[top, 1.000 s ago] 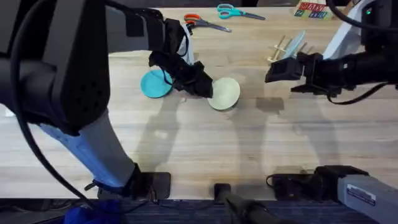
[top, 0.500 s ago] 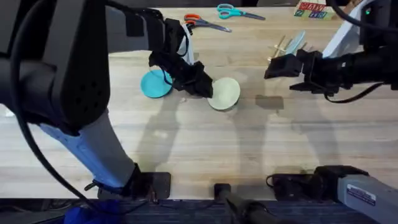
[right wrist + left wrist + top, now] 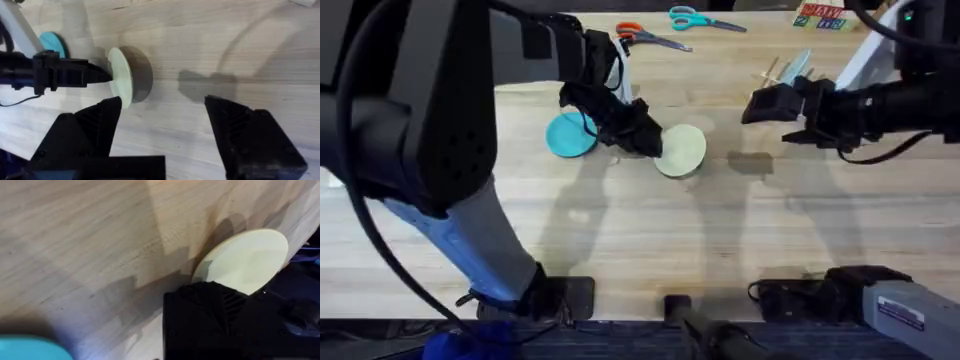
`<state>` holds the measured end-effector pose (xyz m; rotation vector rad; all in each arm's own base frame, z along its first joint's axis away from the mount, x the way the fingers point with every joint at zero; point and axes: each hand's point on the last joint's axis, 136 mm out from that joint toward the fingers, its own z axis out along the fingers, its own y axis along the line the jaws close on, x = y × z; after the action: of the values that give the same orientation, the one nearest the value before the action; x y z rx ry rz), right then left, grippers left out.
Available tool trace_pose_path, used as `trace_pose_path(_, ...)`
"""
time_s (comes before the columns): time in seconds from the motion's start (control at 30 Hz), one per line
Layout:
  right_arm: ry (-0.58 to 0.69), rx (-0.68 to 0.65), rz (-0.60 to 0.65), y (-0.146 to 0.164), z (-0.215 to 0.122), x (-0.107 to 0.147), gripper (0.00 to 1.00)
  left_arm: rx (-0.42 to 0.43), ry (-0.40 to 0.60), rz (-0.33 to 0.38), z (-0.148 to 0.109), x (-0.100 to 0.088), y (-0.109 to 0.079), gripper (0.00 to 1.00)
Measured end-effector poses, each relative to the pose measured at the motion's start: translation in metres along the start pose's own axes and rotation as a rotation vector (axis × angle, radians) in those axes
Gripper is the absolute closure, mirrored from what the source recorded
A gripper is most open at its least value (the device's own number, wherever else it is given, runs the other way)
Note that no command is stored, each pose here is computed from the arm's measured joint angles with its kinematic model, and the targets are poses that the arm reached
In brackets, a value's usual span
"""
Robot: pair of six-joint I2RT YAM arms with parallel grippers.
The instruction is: Pick up the plates from the table one by one and place each into a slot on the dish rack.
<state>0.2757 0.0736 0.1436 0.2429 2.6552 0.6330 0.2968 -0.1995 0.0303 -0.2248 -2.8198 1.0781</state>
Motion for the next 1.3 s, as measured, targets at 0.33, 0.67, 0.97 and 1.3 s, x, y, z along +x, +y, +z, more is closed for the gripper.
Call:
trace_pose_path(0.33, 0.073, -0.046, -0.033, 0.017, 0.041, 0.0, 0.007, 0.0, 0.0, 0.0, 0.0, 0.0, 0.0, 0.959)
trace_pose_path(0.67, 0.181, -0.119, -0.006, 0.033, 0.079, 0.012, 0.007, 0.0, 0.0, 0.0, 0.0, 0.0, 0.0, 0.959)
trace_pose_path(0.97, 0.246, -0.182, -0.03, 0.043, 0.096, 0.023, 0.007, 0.0, 0.0, 0.0, 0.0, 0.0, 0.0, 0.959)
trace_pose_path(1.3, 0.275, -0.261, -0.06, 0.051, 0.111, 0.025, 0.006, 0.0, 0.0, 0.0, 0.0, 0.0, 0.0, 0.959)
